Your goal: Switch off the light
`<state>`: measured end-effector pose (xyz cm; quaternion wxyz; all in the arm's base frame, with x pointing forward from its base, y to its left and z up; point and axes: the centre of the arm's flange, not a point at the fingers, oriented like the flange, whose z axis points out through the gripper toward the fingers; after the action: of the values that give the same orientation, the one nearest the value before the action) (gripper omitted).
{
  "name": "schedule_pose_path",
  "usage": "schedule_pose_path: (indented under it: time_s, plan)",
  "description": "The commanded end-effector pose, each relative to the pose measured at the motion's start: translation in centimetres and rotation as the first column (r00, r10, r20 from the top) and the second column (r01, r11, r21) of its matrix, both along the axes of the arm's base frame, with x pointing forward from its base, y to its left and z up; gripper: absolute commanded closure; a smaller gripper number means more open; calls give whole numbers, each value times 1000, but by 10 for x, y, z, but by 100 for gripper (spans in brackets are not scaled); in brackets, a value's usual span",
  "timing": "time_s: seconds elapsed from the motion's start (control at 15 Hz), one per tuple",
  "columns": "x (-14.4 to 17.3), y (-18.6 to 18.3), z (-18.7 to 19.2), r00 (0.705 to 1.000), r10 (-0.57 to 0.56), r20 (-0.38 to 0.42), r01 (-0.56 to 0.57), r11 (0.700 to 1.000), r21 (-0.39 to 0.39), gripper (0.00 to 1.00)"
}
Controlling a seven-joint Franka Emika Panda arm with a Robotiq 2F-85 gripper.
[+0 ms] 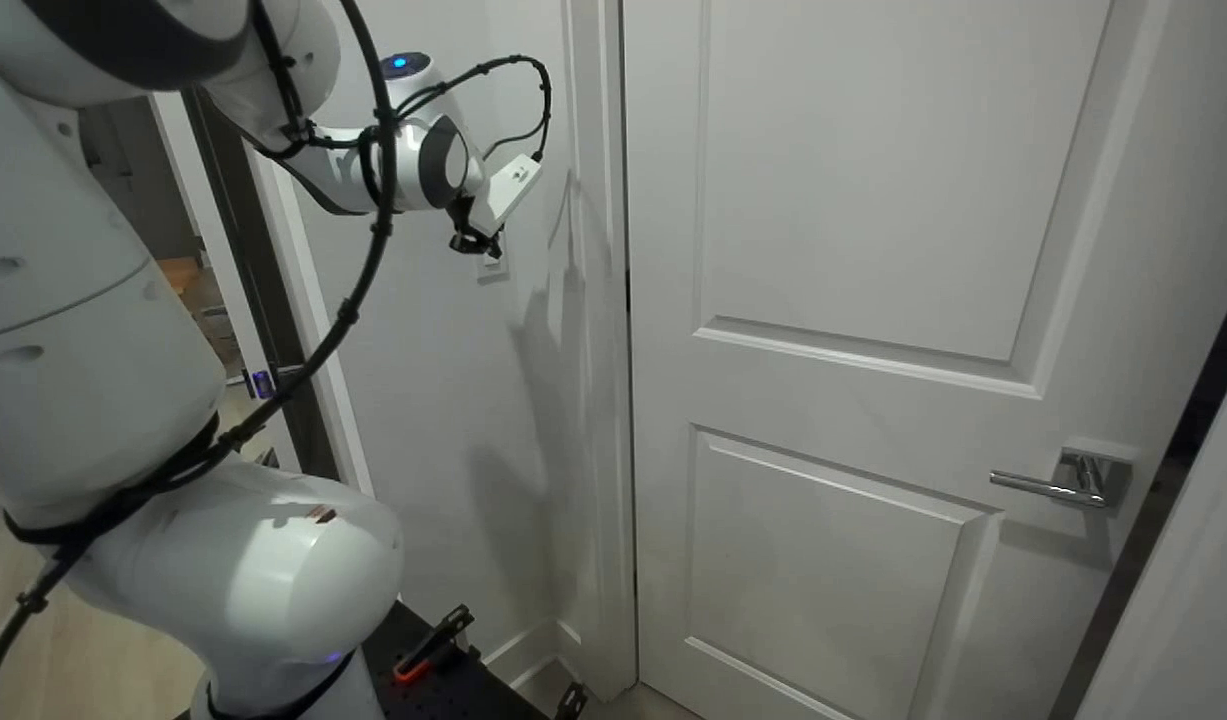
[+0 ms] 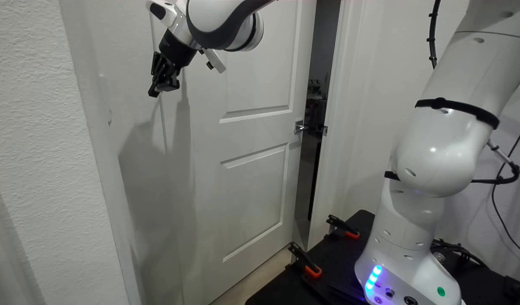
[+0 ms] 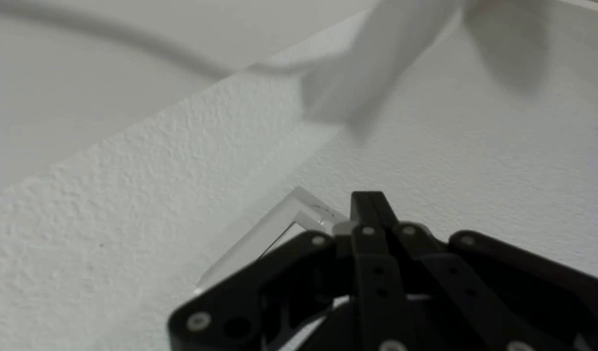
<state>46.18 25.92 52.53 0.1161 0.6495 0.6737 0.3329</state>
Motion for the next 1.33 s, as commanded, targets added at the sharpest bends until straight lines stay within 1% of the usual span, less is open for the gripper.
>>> schedule_pose_path:
  time_s: [0.0,0.33,0.53,0.73,1.0,1.27]
  plan:
    - [18,10,-19,999,-8,51,8,1000,7,100]
    - [32,18,-35,996,6,91,-7,1000,6,100]
    - [34,24,-33,993,15,119,-17,1000,14,100]
    - [34,29,-23,988,19,156,-24,999,34,100]
    - [34,39,-16,985,30,169,-39,998,51,100]
    - [34,50,-17,985,48,167,-60,996,64,100]
